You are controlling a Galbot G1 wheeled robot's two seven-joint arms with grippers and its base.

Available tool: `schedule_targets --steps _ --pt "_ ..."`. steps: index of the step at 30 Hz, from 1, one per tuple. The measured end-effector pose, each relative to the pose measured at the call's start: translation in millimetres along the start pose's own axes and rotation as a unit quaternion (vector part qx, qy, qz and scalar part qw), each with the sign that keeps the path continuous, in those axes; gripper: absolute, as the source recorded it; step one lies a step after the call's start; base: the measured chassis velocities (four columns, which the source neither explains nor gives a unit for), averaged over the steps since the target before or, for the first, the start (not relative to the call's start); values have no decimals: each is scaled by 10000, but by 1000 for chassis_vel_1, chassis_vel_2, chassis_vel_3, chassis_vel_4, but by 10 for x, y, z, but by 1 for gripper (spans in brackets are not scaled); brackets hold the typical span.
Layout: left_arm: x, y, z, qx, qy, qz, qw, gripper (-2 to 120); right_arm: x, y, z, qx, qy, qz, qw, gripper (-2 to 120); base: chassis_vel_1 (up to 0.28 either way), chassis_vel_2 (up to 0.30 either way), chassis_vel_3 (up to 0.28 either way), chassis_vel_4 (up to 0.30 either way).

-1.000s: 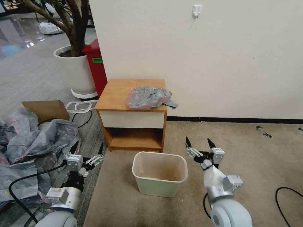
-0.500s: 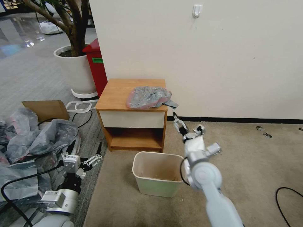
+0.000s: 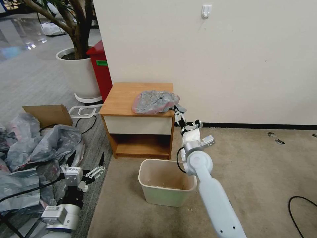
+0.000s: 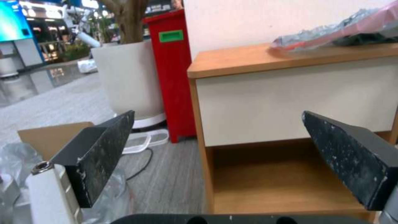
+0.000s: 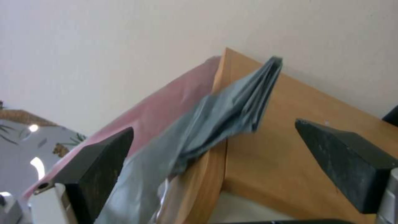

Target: Pick up the garbage bag from the table and place it over the trash can.

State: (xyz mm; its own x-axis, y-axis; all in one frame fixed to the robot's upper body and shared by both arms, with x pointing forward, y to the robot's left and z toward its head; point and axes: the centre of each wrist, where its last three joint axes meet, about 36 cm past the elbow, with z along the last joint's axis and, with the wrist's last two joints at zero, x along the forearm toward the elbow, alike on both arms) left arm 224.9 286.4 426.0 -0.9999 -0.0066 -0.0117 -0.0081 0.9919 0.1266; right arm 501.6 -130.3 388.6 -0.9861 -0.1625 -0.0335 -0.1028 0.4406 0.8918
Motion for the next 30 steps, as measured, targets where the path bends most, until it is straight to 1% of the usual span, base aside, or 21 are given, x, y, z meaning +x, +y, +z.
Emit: schedule_targets --steps 5,14,18,26,28,29,30 --pt "29 -16 45 -15 59 -123 9999 100 -163 -67 -26 2 -70 75 9999 96 0 0 0 0" --pt "32 -3 67 -43 75 -159 9998 100 -296 -147 -66 -50 -173 150 9997 95 0 0 0 0" --pt "30 -14 77 -36 85 -157 9998 100 -308 -134 -24 -109 -156 145 9997 91 0 0 0 0" --pt "27 -19 84 -31 84 -165 9998 100 -309 -102 10 -173 -158 119 9997 89 0 0 0 0" --pt "27 -23 85 -27 82 -168 9998 100 -308 -102 9 -173 -165 116 9996 79 0 0 0 0" --pt "27 -25 86 -25 82 -169 9998 100 -306 -103 9 -171 -168 116 9996 76 0 0 0 0" --pt "27 -25 86 -25 82 -169 9998 100 -306 -103 9 -171 -168 116 9996 76 0 0 0 0"
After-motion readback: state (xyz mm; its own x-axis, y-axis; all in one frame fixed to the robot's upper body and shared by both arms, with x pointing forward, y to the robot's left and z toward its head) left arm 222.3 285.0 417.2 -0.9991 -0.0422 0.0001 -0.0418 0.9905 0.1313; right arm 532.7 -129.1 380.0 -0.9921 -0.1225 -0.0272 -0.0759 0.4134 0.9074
